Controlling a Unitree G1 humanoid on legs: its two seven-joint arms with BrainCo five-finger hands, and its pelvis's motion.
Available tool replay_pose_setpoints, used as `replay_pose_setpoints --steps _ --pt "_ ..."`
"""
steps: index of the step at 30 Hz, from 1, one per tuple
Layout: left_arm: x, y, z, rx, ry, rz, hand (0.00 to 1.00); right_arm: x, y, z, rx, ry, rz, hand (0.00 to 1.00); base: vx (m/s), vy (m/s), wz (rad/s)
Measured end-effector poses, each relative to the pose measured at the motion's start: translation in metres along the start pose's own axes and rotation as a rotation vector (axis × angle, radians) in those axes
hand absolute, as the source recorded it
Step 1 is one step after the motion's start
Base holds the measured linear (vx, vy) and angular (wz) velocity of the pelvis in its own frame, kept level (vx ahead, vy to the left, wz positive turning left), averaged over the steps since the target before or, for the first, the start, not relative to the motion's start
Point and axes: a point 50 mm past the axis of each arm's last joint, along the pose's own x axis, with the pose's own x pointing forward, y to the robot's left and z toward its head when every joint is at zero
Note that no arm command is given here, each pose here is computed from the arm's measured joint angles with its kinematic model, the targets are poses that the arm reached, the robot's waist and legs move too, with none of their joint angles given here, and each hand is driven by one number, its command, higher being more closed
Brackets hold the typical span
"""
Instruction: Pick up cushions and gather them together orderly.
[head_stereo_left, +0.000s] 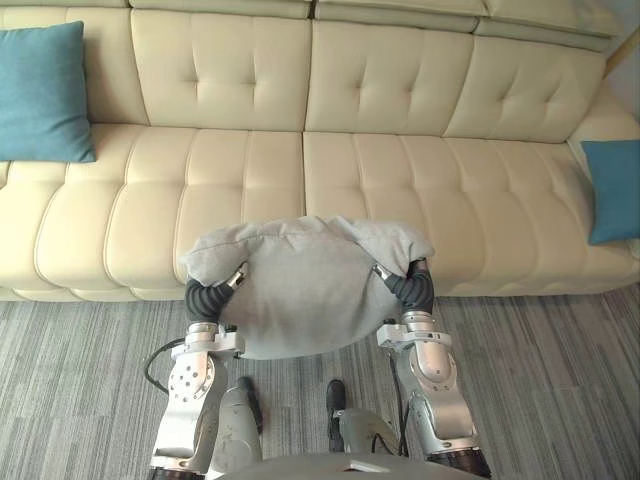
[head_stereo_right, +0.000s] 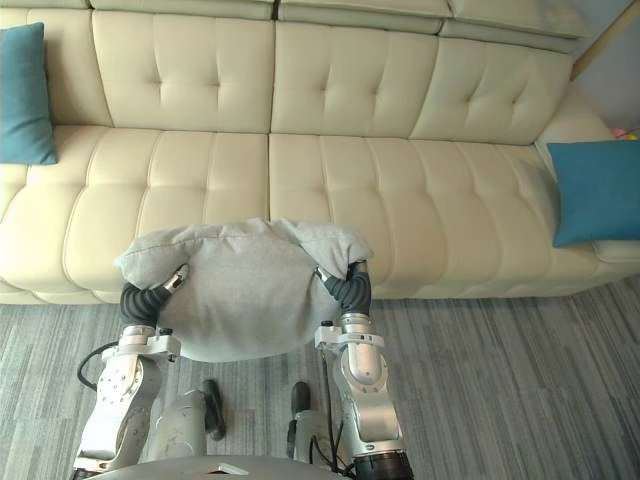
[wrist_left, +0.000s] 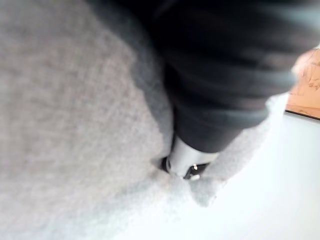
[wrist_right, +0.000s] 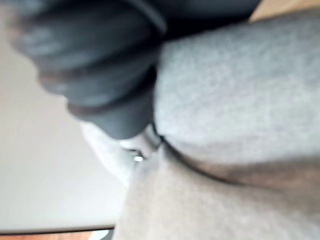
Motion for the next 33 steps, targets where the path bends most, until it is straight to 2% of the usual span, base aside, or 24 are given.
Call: replay_pose_setpoints --steps 10,19,29,33 --pt "-0.009 -0.004 -0.009 -0.024 0.05 -0.015 1.0 -0.016 -0.009 -0.012 -0.008 0.069 -0.027 1.0 0.17 -0.087 0.12" --pt "-0.014 -0.017 -0.017 -0.056 0.101 -0.092 1.0 -0.014 -0.023 0.013 -0.029 -0.033 -0.062 1.0 0.16 0.048 -0.03" --pt "-0.01 0.001 -0.013 0.0 0.084 -0.068 1.0 -0.002 -0.013 -0.003 -0.001 0.025 0.013 1.0 0.29 0.204 -0.38" --pt "-0.018 0.021 -0.025 0.037 0.149 -0.007 1.0 -0.007 -0.002 -0.027 0.014 0.126 0.066 1.0 0.14 -0.034 -0.26"
